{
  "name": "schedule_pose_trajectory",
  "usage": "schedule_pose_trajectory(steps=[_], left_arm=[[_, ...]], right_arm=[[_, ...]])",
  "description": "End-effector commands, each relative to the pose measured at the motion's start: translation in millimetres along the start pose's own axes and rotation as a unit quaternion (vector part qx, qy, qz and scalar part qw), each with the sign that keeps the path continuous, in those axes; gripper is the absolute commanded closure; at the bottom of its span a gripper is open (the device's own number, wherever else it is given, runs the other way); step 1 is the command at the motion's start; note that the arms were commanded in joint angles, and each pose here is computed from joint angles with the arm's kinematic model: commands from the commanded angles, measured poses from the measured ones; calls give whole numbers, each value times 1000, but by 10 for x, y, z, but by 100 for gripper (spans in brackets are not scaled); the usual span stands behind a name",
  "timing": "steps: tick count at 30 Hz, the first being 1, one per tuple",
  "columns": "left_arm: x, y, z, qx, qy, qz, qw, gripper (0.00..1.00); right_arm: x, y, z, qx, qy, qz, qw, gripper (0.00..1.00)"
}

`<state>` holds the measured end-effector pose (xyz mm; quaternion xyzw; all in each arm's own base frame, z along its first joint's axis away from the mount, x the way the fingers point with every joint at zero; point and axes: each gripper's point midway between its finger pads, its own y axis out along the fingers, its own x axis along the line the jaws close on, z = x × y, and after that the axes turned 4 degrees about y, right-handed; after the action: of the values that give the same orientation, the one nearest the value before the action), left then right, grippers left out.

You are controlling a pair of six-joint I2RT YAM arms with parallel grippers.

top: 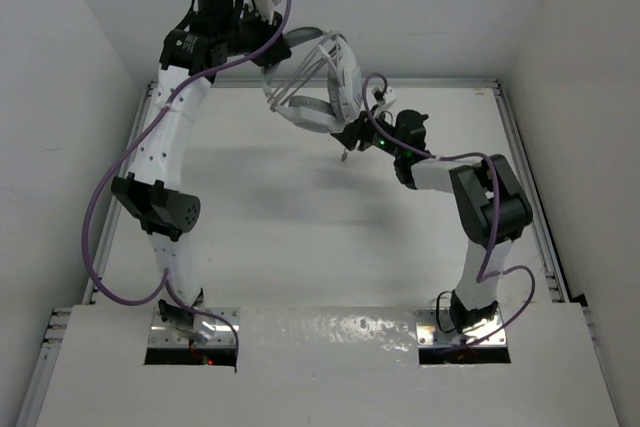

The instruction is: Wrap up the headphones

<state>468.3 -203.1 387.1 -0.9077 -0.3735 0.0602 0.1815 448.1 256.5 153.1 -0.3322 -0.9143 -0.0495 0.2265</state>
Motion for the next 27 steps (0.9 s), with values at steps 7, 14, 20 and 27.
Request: schedule_pose_trajectory(steps=[7, 14, 20, 27], left_arm=[[-15, -564, -870, -152, -57, 40, 986, 100], [255, -876, -1202, -214, -97, 15, 972, 100], [438, -741, -1190, -228, -184, 25, 956, 100], [572, -536, -1062, -225, -266, 49, 936, 100]], right_arm=[[-350, 275, -4, -48, 104, 65, 991, 100], [-114, 463, 502, -1, 103, 68, 992, 100], [821, 882, 889, 88, 70, -33, 993, 100], [1705, 1104, 1088, 167, 58, -137, 975, 100]])
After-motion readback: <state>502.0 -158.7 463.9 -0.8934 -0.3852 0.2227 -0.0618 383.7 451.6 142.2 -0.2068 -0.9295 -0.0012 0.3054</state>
